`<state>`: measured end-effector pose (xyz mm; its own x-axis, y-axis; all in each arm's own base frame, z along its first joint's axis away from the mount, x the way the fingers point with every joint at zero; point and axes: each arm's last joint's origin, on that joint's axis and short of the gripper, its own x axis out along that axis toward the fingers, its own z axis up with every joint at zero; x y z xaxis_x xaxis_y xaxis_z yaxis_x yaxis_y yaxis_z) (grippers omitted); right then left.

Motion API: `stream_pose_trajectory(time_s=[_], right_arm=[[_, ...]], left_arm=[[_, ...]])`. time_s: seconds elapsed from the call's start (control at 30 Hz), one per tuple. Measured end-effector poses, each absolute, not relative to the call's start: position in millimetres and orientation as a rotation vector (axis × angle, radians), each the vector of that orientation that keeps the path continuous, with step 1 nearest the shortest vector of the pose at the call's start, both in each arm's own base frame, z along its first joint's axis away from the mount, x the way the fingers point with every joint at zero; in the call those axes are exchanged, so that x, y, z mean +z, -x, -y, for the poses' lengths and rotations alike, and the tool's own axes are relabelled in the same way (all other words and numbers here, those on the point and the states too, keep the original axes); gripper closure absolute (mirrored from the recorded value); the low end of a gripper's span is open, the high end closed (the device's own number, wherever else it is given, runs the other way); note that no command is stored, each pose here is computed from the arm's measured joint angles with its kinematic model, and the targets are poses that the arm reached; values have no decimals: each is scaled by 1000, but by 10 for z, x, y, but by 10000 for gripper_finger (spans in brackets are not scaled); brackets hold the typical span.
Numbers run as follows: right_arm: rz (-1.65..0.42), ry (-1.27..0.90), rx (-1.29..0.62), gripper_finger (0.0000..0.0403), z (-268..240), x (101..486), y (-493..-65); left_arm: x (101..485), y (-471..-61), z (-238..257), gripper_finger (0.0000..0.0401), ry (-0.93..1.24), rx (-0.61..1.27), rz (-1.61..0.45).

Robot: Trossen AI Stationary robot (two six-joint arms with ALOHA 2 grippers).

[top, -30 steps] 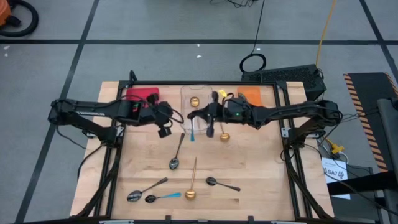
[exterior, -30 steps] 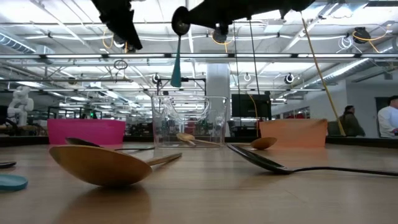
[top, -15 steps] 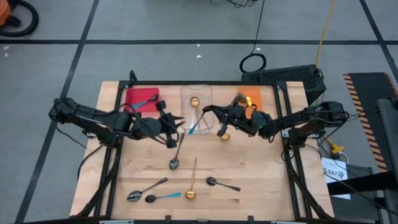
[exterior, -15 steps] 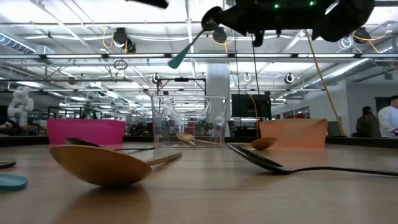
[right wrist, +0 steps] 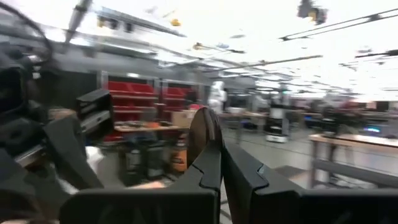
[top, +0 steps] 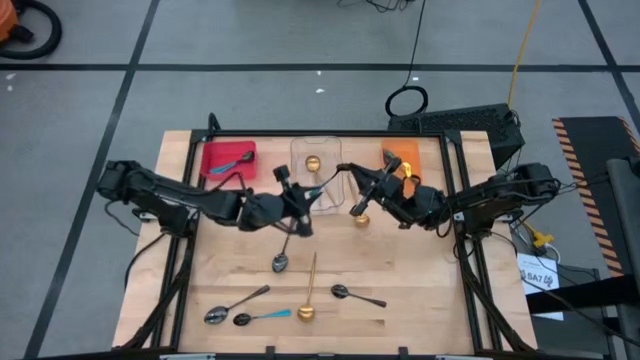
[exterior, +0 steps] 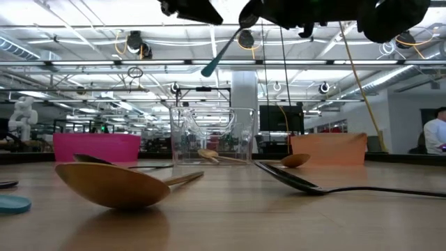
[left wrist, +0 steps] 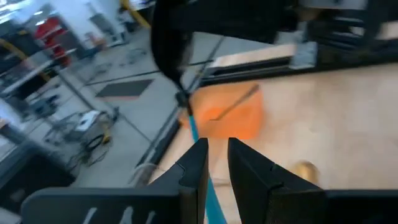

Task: Sort silverware by color (type)
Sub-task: Put the blue spoon into the red bin

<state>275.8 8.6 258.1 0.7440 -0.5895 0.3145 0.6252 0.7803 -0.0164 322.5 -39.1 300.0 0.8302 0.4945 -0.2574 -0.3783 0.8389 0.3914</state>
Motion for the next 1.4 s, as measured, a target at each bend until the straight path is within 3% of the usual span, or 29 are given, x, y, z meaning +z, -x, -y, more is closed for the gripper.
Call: stream_pose_trajectory(time_s=[0.27, 0.47, 1.07, 1.4], right_arm=[[301, 148, -754, 402, -42, 2609, -2734], [306, 153, -772, 402, 6, 2616, -2732], [324, 117, -761, 403, 73, 2585, -2758], [313, 125, -761, 403, 73, 2577, -2762]], left_arm=[[3027, -3286, 201, 333, -316, 533, -319], [3020, -3345, 154, 333, -302, 469, -289], [2966, -3635, -5, 333, -429, 567, -446], [3025, -3664, -85, 333, -388, 601, -461]])
